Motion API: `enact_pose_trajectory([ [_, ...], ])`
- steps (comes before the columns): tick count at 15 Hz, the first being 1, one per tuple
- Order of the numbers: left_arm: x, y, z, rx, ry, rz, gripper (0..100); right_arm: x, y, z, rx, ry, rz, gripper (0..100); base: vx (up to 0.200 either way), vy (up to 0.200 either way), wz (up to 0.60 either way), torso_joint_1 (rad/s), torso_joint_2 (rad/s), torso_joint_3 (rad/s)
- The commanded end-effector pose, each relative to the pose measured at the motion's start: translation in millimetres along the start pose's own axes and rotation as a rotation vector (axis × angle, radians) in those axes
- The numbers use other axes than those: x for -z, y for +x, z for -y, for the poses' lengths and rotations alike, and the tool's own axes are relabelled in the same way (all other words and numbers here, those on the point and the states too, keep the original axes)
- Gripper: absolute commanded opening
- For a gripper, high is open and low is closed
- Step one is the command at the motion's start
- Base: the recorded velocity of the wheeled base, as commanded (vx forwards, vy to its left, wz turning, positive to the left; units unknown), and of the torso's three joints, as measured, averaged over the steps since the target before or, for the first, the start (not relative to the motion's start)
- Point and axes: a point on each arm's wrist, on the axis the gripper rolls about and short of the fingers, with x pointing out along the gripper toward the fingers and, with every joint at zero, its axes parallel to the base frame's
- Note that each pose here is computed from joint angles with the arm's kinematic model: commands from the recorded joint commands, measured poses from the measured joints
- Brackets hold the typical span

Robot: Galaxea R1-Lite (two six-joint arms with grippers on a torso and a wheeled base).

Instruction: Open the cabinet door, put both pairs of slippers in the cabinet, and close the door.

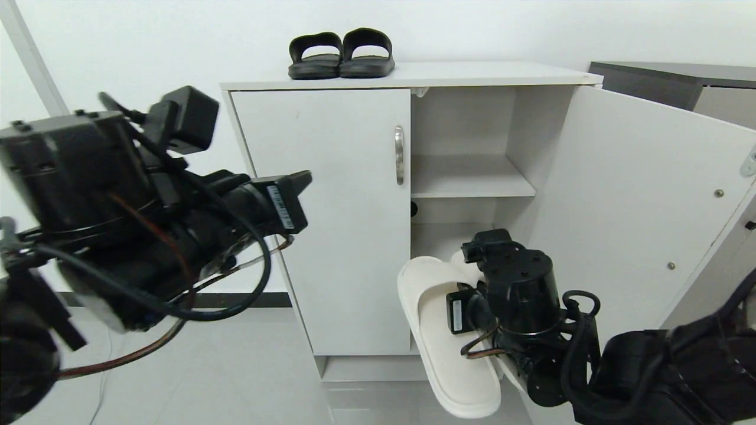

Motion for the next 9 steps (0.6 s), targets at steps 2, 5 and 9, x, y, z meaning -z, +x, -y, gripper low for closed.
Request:
enact_pose_trajectory([
  [2, -22.5, -112.9, -25.9, -0.171, 0.046, 0.076, 0, 2.7, 17.4, 3.2, 0.048, 0.003, -0.004, 0, 0.0, 0.0, 0.0, 0.0, 0.0, 0.0],
  [5, -3.4, -191.8, -53.4, -0.385, 0.079, 0.07, 0, 2.7, 19.8, 5.9, 0.074, 0.0, -0.002, 0, 0.0, 0.0, 0.0, 0.0, 0.0, 0.0],
  [9, 74.5, -249.5, -64.3, -0.605, 0.117, 0.053, 0, 5.7, 20.0, 6.5, 0.08, -0.01, -0.01, 0, 0.0, 0.0, 0.0, 0.0, 0.0, 0.0],
])
